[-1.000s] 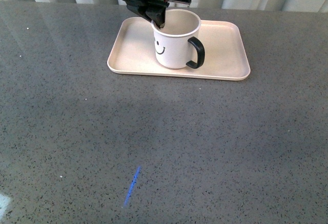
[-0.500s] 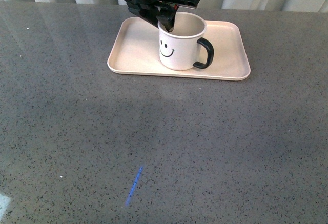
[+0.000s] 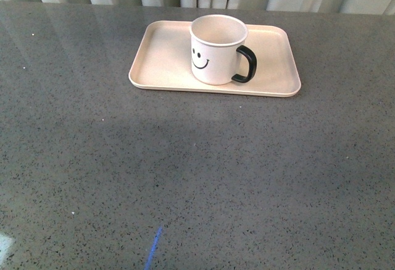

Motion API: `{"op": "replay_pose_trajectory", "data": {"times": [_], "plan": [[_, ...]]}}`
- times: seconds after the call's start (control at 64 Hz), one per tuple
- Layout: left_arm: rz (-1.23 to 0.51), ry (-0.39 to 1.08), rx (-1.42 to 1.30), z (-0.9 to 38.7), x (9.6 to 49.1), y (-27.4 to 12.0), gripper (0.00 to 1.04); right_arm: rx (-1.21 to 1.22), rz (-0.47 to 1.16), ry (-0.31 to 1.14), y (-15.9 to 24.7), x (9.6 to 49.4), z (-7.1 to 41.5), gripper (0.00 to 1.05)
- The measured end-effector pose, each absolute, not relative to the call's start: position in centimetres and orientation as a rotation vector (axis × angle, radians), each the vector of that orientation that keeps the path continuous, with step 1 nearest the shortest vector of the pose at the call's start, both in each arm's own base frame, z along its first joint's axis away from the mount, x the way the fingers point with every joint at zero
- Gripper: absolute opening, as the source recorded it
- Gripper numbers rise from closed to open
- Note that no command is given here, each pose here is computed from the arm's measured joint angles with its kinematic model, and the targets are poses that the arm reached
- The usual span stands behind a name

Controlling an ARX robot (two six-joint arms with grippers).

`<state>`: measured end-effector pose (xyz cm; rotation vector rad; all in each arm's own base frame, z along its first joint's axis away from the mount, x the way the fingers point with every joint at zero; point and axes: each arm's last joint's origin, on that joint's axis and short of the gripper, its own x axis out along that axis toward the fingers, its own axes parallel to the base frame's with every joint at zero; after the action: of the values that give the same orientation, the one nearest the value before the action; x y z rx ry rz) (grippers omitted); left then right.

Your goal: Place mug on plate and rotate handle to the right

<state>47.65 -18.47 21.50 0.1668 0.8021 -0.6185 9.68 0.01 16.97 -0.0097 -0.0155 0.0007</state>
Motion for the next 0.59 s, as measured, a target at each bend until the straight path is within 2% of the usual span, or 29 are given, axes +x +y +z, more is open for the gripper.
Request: {"op": "replay_pose_trajectory", "data": {"times": [0.172,0.25,0.312,0.438,0.516,0.594], "plan": [[-0.539,0.678,0.099,25.2,45.7,-14.7,0.95,-0.01,0.0,-0.016,0.0,9.7,17.0,0.96],[-0.228,0.411,0.119,24.8,45.1,-13.6,0.82,-0.01,0.003,-0.015,0.0,9.7,17.0,0.96],[-0.071,0.237,0.088,23.6,43.4,-12.1,0.71,-0.01,0.001,-0.015,0.0,9.7,17.0,0.96],[-0.01,0.029,0.019,21.8,38.6,-9.1,0.5,-0.01,0.0,-0.015,0.0,9.7,17.0,0.96],[-0.014,-0.022,0.004,21.6,35.9,-7.7,0.37,-0.01,0.0,-0.016,0.0,9.7,17.0,0.96],[0.0,-0.023,0.002,20.5,32.1,-5.5,0.16,-0.01,0.001,-0.015,0.0,9.7,17.0,0.96]]}}
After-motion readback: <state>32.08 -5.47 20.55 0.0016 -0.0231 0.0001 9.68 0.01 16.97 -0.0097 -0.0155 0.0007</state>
